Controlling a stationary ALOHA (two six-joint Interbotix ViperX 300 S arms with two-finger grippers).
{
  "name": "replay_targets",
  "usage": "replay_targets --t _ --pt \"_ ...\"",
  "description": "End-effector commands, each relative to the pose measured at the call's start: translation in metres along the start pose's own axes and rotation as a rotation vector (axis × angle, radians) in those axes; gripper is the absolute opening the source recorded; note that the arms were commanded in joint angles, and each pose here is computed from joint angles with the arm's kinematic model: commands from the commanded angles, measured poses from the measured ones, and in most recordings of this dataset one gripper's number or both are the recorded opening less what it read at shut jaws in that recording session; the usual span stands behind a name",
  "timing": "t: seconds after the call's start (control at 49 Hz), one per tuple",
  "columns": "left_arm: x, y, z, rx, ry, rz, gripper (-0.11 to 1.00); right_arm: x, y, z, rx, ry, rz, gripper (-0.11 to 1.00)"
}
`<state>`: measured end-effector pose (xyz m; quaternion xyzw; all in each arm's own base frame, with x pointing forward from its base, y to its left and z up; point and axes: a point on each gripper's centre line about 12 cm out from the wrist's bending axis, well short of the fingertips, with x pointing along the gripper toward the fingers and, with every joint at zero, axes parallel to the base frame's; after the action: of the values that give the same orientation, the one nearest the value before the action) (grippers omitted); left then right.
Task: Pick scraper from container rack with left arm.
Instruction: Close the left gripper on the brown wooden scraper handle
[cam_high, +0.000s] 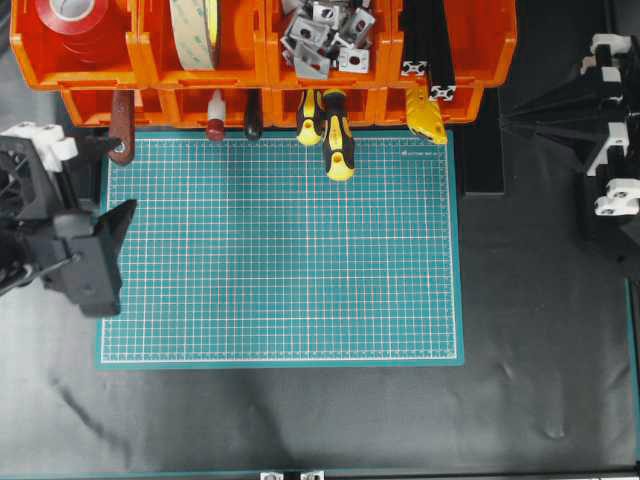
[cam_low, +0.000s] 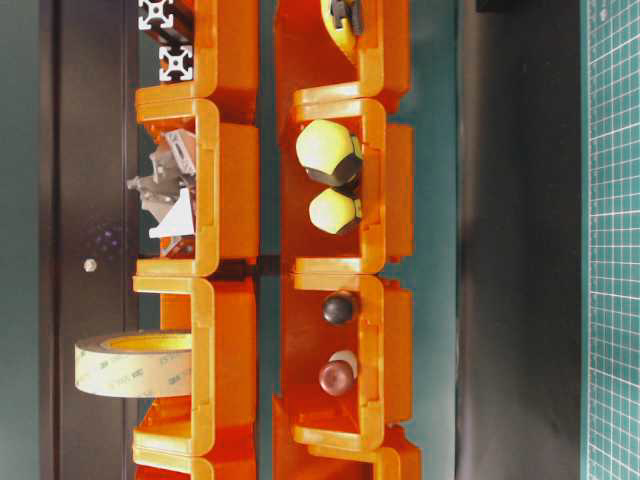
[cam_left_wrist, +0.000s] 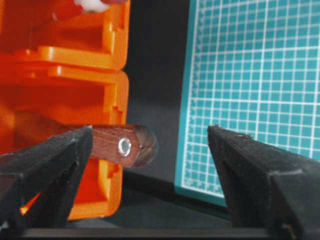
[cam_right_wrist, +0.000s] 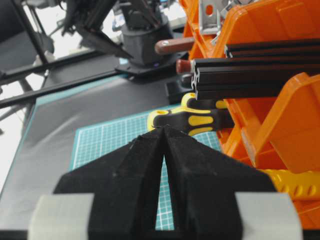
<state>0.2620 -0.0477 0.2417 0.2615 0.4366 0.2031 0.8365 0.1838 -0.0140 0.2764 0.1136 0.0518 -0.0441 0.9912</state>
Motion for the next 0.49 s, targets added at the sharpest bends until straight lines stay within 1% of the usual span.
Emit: replay_targets --t 0.0,0.122,0.286,0.469 --pt "0.006 0.003 0.001 0.007 0.002 0.004 0.91 0.001 0.002 0.013 0.0 -0.029 0.003 0.01" --pt "0.014 0.005 0.0 0.052 0.022 0.012 0.91 0.001 0.002 0.013 0.004 -0.031 0.002 0.01" --pt "0.019 0.011 -0.002 0.096 0.038 0.019 0.91 0.001 0.001 0.013 0.004 -0.032 -0.002 0.01" --pt "0.025 0.015 -0.009 0.106 0.062 0.029 0.91 0.0 0.001 0.014 0.004 -0.035 -0.002 0.01"
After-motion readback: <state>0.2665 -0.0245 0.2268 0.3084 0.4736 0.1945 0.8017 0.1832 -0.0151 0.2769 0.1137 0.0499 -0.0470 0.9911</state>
